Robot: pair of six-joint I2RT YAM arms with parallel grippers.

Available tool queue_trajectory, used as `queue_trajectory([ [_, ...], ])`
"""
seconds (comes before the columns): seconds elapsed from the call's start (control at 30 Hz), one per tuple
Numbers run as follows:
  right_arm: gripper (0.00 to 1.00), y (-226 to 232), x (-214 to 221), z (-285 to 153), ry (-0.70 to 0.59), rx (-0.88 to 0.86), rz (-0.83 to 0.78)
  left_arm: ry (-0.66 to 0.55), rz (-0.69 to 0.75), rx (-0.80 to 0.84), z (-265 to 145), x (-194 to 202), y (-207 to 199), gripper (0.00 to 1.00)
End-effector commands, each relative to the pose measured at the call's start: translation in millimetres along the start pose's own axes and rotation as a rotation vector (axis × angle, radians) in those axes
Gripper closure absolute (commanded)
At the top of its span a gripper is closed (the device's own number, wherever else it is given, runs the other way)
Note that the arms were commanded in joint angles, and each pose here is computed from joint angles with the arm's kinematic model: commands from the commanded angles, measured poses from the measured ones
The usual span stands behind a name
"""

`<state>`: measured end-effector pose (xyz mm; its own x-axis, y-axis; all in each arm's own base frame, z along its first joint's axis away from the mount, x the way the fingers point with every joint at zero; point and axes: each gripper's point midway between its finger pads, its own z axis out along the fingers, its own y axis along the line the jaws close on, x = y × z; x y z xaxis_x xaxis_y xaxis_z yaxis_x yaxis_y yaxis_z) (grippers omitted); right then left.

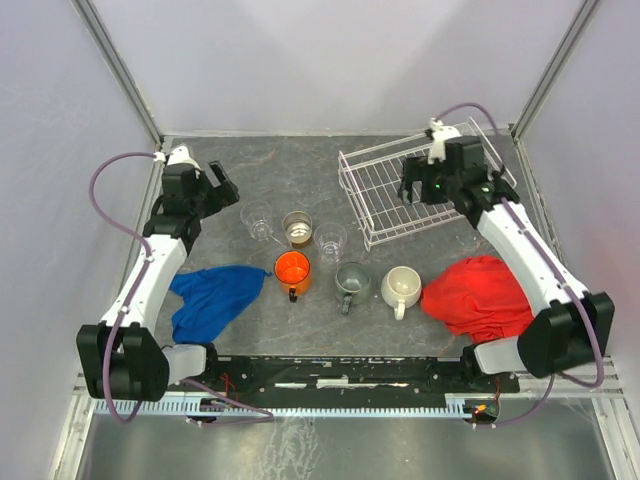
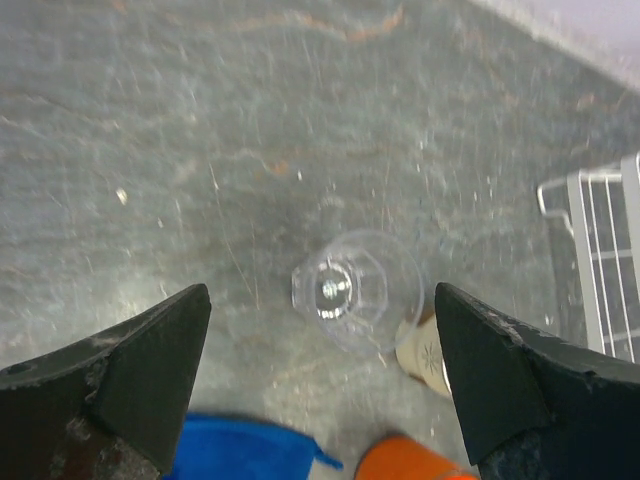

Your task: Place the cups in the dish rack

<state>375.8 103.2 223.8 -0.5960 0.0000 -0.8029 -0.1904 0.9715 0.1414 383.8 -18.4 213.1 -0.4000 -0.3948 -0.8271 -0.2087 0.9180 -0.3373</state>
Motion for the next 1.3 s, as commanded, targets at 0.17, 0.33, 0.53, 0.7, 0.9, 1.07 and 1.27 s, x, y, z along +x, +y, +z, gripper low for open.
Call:
queue_trajectory([
  [0.17,0.0,105.3,17.5,4.9,0.178,-0.209,-0.145,0.11,-0.014,0.065,-38.6,-4.4,-36.0,0.01],
  [0.33,0.0,128.9,26.6,21.0,0.194,-0.205,-0.132,0.13,-0.009,0.107,-49.7,-3.4,-45.7,0.01],
  [0.53,0.0,130.4,22.1,49.3,0.16,-0.117,-0.122,0.113,0.005,0.13,-62.8,-8.4,-48.1,0.01],
  [0.7,0.12,134.7,17.6,76.5,0.172,-0.084,-0.108,0.126,0.021,0.134,-69.4,-7.3,-47.3,0.01],
  [0.9,0.42,135.6,21.1,101.0,0.197,-0.048,-0.092,0.117,0.04,0.119,-77.5,-10.4,-43.3,0.01],
  [1.07,0.41,134.4,32.3,115.4,0.252,-0.02,-0.086,0.105,0.042,0.111,-80.8,-15.0,-42.4,0.01],
  [1.27,0.55,131.3,40.6,127.7,0.295,0.024,-0.069,0.115,0.032,0.113,-80.6,-10.8,-42.3,0.01],
])
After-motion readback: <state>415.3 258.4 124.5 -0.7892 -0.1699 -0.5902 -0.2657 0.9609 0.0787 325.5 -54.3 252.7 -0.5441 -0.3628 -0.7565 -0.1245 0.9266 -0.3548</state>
